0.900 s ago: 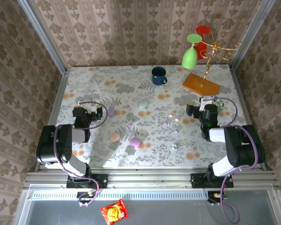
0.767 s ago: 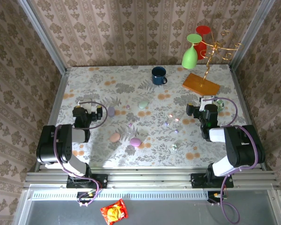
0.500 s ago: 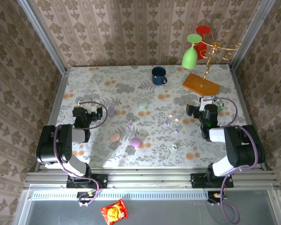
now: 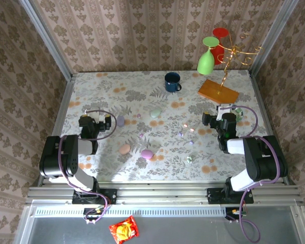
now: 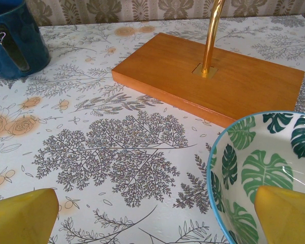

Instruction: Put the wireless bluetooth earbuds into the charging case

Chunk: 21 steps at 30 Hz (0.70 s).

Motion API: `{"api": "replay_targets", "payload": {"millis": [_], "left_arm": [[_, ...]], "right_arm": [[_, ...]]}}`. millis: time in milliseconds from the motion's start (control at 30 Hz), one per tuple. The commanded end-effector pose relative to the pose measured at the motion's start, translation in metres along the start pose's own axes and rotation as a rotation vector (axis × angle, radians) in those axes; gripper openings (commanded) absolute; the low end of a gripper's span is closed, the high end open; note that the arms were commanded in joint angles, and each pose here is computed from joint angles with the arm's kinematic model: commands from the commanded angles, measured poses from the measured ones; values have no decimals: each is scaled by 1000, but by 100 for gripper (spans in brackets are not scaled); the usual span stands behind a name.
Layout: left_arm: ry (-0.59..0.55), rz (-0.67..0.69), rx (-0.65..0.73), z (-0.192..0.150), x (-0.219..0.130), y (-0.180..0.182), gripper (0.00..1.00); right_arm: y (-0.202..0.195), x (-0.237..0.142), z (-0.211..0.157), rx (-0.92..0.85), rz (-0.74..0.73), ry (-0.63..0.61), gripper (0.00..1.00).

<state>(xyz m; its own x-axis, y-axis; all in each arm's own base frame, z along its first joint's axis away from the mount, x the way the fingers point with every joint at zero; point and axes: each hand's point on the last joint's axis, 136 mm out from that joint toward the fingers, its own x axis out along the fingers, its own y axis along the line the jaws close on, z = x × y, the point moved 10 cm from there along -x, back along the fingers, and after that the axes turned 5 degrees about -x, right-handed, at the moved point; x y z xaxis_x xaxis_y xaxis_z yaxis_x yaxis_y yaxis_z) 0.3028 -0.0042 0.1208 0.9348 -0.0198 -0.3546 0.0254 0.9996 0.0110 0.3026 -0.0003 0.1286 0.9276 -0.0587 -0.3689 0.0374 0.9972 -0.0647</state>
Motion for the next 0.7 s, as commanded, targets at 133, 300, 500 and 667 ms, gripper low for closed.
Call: {"api": "replay_targets", "payload": {"millis": [133,300,500,667], "left_arm": [[-71,59,21,24,-16,-2,100],[-86,111,75,47,-37,-18,100],[-92,8,70,68,-57,-40,100],[-49,-136,-8,73,-68,-53,100]], "right_arm": [[-2,-15,18,-9,-17,-60,100],[3,-42,43,-61,14,-106,100],[26,-71,68,-177,132,-133,100],[67,-89,77,-349,367,-123,100]]}}
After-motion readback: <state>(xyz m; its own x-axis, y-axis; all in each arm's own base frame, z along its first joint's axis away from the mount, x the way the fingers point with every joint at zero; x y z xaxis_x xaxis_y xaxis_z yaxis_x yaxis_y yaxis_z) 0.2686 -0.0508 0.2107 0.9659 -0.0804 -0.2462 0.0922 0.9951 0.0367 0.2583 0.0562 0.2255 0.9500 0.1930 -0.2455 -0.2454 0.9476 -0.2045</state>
